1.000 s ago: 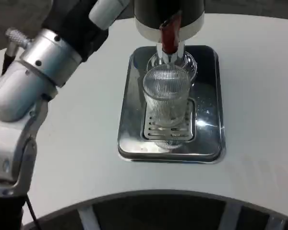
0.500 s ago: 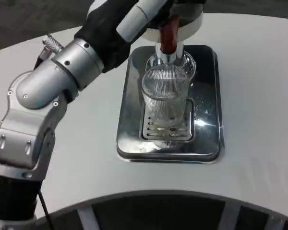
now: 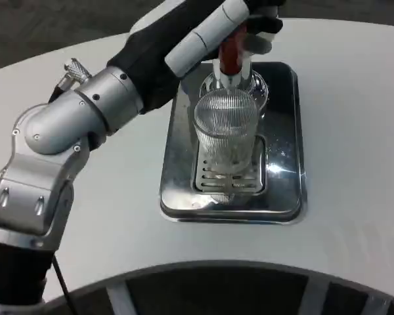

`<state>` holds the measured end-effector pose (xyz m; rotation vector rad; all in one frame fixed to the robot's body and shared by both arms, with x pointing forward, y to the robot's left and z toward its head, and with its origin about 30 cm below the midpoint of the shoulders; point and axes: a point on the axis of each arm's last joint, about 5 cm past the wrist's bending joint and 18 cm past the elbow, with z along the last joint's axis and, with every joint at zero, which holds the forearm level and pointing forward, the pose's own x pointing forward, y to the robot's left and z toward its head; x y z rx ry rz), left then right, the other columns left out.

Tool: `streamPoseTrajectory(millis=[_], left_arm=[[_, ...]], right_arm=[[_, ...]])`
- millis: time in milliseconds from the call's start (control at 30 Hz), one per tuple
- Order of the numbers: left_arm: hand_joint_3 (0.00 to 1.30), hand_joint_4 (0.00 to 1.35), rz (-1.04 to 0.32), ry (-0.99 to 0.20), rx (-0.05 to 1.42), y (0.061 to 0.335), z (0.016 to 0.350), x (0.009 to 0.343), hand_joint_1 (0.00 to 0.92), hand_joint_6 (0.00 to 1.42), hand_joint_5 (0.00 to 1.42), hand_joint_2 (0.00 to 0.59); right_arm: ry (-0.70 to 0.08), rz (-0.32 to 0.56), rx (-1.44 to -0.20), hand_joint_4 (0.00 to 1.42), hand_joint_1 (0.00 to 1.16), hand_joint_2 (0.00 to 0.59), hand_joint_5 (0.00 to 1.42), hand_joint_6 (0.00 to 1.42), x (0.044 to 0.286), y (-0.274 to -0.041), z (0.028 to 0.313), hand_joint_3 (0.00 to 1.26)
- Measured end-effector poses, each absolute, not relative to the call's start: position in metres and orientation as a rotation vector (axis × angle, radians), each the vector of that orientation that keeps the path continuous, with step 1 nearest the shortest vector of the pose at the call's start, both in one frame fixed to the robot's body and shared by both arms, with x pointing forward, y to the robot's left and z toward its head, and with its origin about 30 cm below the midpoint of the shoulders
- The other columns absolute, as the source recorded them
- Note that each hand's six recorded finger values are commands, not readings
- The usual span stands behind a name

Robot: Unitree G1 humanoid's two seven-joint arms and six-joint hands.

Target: Grasp the cup under the faucet to collect the drink, then remove the cup.

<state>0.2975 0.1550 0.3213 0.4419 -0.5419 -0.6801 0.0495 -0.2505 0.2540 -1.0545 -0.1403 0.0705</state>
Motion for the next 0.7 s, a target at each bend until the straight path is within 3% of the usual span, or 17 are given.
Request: streamPoseTrajectory(millis=[400, 700], left_arm=[[0.13, 0.07, -0.664, -0.509, 0.464, 0.164, 0.313, 0.298, 0.0, 0.26, 0.19, 0.092], [0.13, 0.07, -0.654, -0.521, 0.464, 0.164, 0.311, 0.3, 0.0, 0.26, 0.19, 0.092]], right_arm=[[-0.179, 0.085, -1.035, 0.0, 0.46, 0.466, 0.0, 0.0, 0.055, -0.247, 0.252, 0.13], [-0.273, 0.149, -1.049, 0.0, 0.46, 0.466, 0.0, 0.0, 0.059, -0.236, 0.246, 0.13]])
